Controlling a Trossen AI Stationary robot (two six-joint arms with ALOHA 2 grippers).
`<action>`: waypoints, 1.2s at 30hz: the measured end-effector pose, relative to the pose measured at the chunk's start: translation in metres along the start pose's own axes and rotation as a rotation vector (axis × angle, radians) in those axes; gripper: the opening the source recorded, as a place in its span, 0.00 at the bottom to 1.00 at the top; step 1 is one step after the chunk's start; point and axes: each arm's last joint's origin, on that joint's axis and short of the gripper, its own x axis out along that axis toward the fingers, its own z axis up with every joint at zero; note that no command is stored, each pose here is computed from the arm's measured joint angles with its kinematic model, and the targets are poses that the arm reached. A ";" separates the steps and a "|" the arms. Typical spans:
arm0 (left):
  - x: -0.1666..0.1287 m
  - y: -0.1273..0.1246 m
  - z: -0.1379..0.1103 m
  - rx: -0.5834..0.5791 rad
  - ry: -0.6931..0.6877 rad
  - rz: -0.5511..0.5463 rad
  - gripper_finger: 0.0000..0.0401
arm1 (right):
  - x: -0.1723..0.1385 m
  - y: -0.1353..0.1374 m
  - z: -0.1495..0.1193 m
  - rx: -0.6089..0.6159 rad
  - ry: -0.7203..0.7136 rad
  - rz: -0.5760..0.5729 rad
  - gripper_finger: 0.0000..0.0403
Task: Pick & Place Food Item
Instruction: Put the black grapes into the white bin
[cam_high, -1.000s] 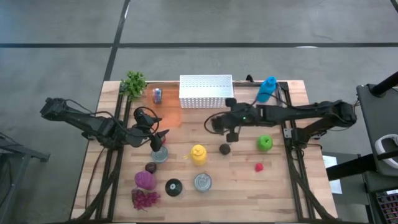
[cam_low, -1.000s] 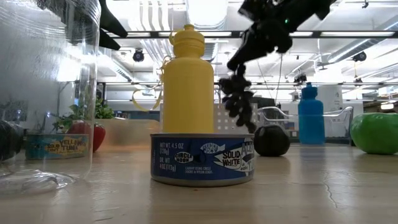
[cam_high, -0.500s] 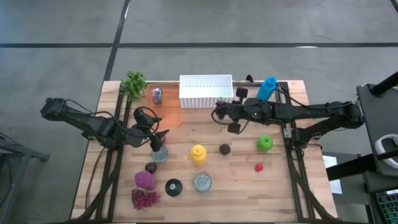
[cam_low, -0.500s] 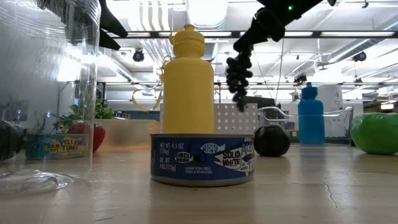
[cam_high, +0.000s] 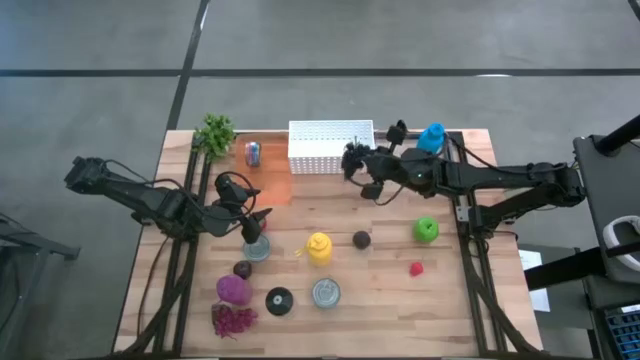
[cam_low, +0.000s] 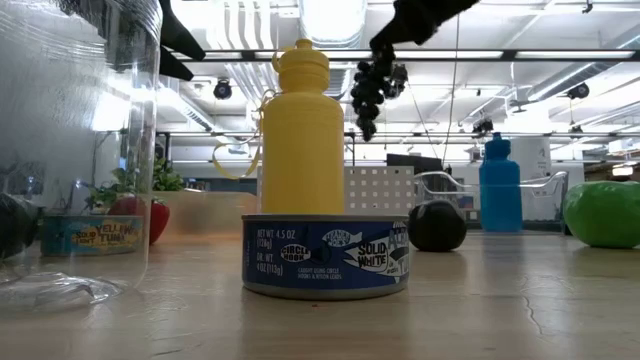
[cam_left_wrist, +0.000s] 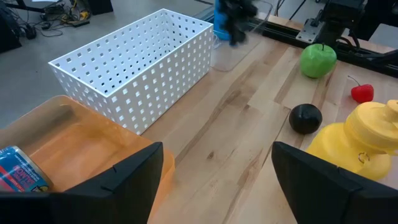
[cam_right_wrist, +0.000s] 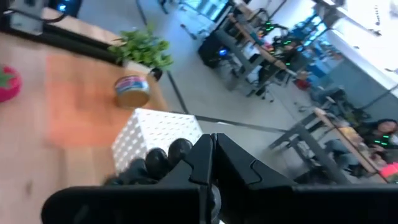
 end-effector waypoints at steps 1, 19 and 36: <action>0.000 0.000 0.000 0.000 0.000 0.000 0.75 | 0.000 -0.002 0.003 0.006 -0.008 -0.006 0.02; 0.000 0.000 0.000 0.001 0.000 0.000 0.78 | 0.014 -0.064 0.007 0.122 0.012 -0.207 0.02; 0.000 0.000 0.000 0.002 0.000 0.000 0.75 | 0.071 -0.077 -0.035 0.161 0.172 -0.289 0.02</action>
